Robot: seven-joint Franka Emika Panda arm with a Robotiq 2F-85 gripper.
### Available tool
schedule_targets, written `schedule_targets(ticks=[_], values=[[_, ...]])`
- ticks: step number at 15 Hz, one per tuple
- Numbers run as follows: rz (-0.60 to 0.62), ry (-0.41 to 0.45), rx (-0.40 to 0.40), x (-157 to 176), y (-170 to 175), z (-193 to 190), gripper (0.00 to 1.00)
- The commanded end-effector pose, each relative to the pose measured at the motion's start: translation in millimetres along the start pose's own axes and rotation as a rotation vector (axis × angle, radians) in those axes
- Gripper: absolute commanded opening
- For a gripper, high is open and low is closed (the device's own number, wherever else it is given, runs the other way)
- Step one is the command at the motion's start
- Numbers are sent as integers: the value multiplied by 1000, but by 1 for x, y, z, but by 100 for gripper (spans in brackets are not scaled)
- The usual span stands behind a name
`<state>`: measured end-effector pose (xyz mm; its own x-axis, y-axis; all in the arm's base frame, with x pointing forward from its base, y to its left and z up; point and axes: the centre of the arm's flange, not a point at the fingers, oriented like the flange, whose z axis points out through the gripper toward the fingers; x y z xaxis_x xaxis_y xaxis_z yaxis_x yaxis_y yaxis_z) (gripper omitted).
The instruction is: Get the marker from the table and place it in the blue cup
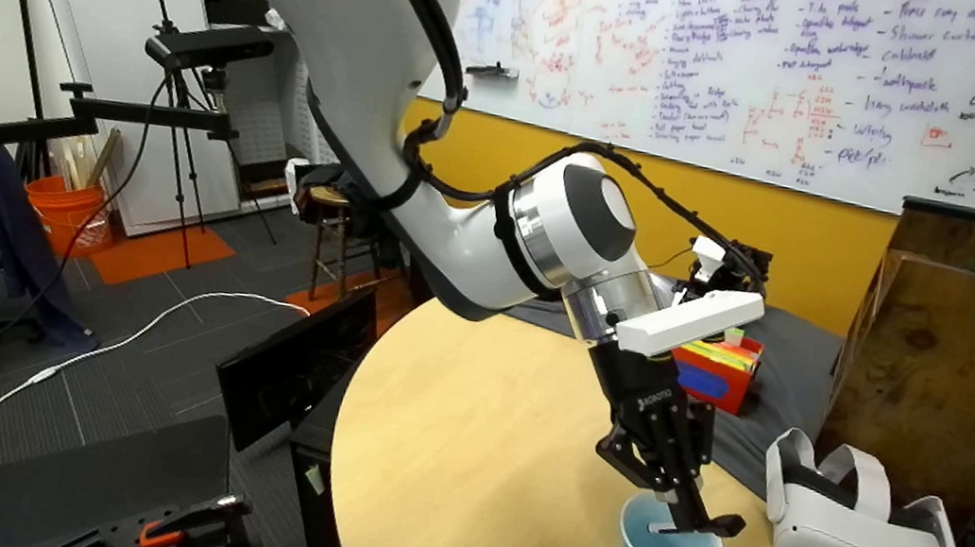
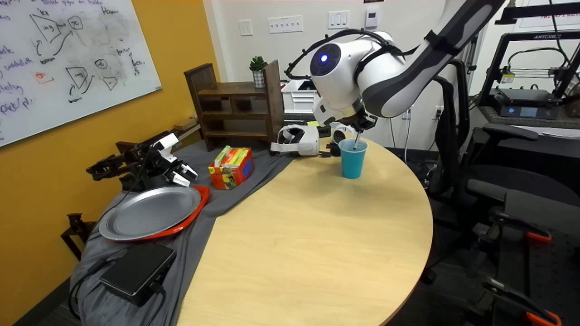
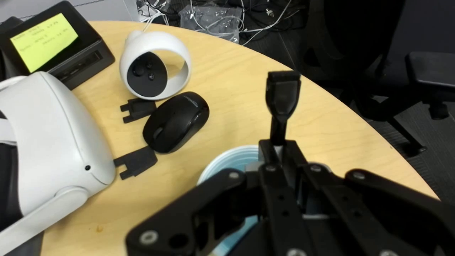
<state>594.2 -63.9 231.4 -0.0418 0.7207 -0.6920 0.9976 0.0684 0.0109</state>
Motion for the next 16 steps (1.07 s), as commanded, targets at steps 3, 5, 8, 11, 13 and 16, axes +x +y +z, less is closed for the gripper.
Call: schedule_targets(ticks=[3, 5, 8, 11, 13, 16], values=[[6, -16, -7, 9, 8, 6, 3], [4, -16, -2, 12, 8, 8, 3], [1, -18, 1, 15, 8, 12, 3], [-1, -19, 6, 18, 8, 15, 3], [-4, -20, 9, 20, 8, 16, 3], [-7, -21, 13, 22, 7, 17, 44]])
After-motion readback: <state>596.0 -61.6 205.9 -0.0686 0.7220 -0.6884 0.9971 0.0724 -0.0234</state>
